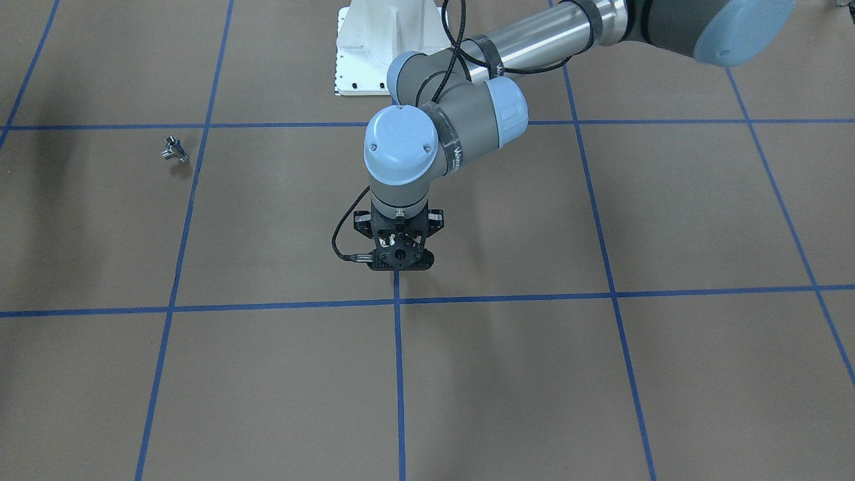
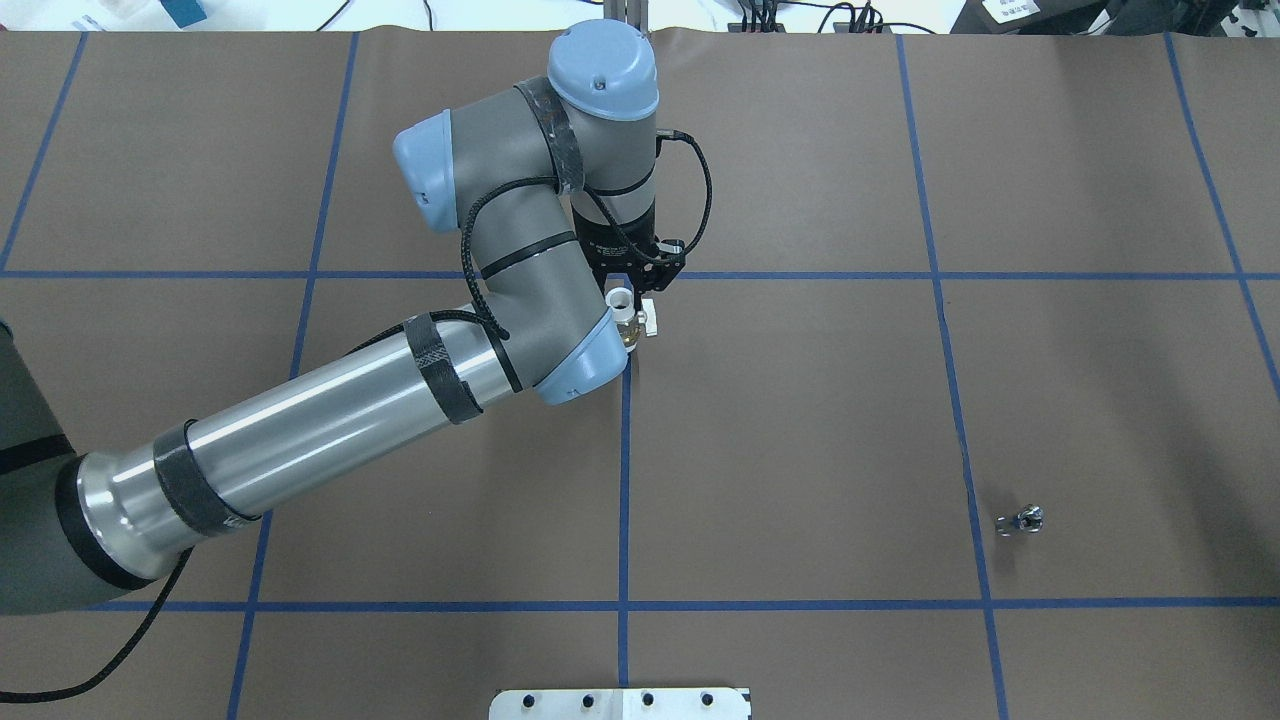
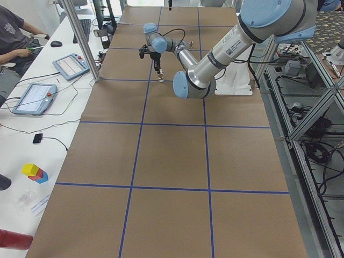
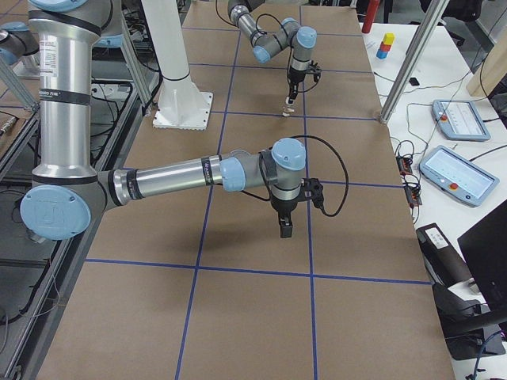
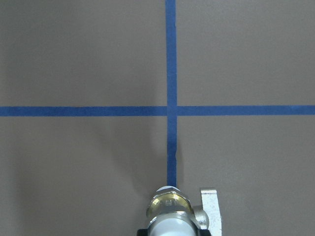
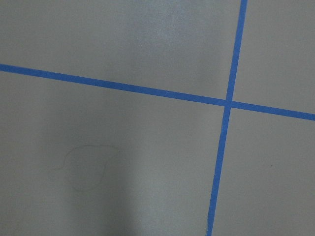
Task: Assemble PPR valve and pipe with both arms
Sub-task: 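Lower the valve upright onto the table center and open the left gripper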
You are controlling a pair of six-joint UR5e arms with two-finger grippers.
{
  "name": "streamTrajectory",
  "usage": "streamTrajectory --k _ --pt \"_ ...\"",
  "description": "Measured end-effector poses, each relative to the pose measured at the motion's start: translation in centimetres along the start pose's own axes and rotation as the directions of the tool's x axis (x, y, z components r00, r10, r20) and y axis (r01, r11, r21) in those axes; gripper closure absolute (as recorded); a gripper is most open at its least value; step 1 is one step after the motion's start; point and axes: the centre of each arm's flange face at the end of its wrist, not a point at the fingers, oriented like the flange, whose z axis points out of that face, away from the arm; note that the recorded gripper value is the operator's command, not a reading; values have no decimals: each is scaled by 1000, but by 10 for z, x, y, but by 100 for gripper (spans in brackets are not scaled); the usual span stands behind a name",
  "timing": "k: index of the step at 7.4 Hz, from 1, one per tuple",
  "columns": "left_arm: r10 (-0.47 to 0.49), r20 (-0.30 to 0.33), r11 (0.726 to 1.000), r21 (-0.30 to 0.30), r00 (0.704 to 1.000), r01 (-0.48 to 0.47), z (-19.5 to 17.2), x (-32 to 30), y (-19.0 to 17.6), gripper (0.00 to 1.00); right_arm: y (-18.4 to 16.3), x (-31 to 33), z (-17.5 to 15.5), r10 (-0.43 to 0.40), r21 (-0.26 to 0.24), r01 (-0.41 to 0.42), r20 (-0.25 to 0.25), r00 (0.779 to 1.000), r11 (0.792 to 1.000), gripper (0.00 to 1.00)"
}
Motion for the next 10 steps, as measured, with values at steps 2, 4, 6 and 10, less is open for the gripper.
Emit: streamTrajectory --k 2,4,6,10 --pt "-1 1 1000 -2 1000 1 2 0 1 95 0 0 0 0 0 0 1 1000 1000 1" --pt "0 -1 1000 -2 1000 0 2 1 1 39 0 0 0 0 0 0 1 1000 1000 1" --pt "10 -10 1000 1 1000 -10 5 3 3 1 0 0 0 0 0 0 1 1000 1000 1" --pt "17 -15 1000 4 1000 -17 5 2 3 0 -1 -1 -1 -1 1 1 1 1000 1000 1"
